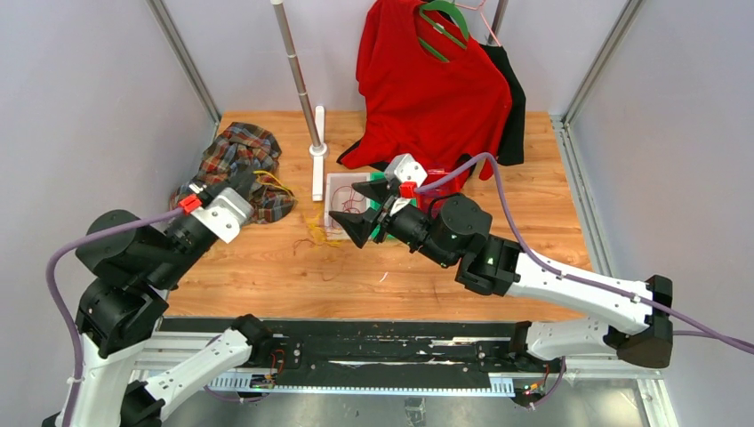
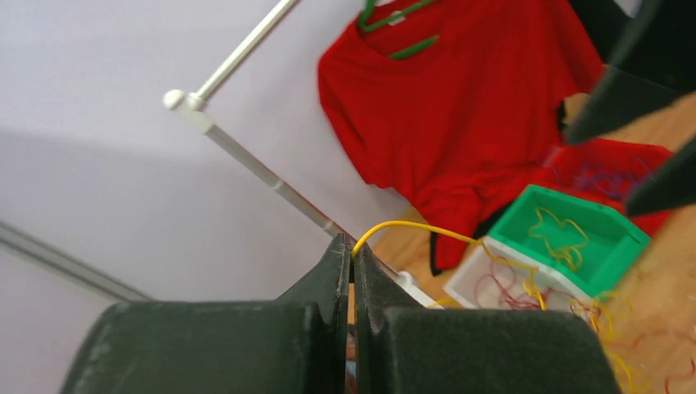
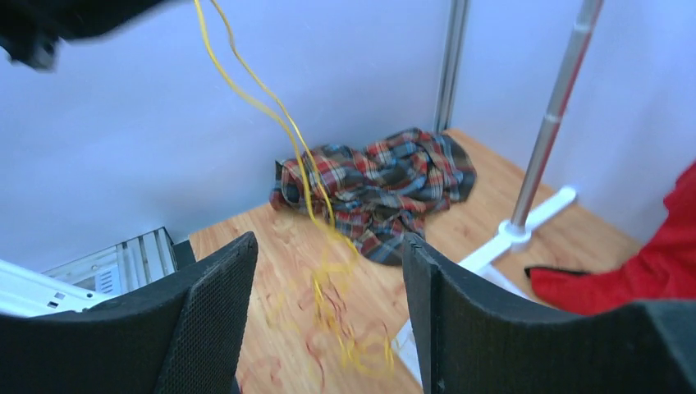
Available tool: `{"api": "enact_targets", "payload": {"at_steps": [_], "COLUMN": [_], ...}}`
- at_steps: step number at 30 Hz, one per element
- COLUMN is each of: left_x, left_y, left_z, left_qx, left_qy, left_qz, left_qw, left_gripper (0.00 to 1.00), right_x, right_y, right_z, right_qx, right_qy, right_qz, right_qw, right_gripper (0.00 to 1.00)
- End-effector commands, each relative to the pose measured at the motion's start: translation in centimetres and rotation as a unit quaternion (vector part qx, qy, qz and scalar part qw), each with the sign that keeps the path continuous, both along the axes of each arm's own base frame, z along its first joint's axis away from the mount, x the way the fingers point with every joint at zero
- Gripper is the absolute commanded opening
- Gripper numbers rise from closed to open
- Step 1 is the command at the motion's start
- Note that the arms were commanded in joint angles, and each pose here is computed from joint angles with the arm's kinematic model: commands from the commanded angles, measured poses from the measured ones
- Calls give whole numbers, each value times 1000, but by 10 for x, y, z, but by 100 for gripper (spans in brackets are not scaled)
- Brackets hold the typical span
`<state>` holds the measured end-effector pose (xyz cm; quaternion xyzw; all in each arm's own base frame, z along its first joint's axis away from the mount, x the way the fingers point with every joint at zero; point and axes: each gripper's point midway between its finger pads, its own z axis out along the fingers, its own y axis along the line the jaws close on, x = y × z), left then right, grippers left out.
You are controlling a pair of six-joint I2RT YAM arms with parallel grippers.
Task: Untangle the cables
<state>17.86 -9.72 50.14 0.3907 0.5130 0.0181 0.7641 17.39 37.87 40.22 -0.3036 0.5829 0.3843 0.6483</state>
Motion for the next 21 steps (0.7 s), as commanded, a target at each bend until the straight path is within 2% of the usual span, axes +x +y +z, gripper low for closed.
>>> {"api": "enact_targets", "payload": {"at_steps": [1, 8, 14, 21], "left_x": [-18, -31, -28, -23], "left_y": [-19, -42, -47, -44], "left_z": [-33, -60, -69, -73], "left_qx": [4, 19, 35, 56], "left_qy": [63, 129, 157, 155], "left_qz": [-70, -139, -144, -129], "left_qw": [996, 982, 976, 978], "left_gripper": [0, 0, 0, 0], "right_x": [-14, -20, -27, -29], "right_y": [19, 41, 60, 70], "right_z": [18, 18, 8, 4], "right_qx": [-11, -21, -27, -27], "right_qy": [-77, -107, -109, -107], "right_qz": [49, 74, 101, 106], "right_qw": [996, 991, 989, 988], "right_gripper": [66, 68, 68, 69]}}
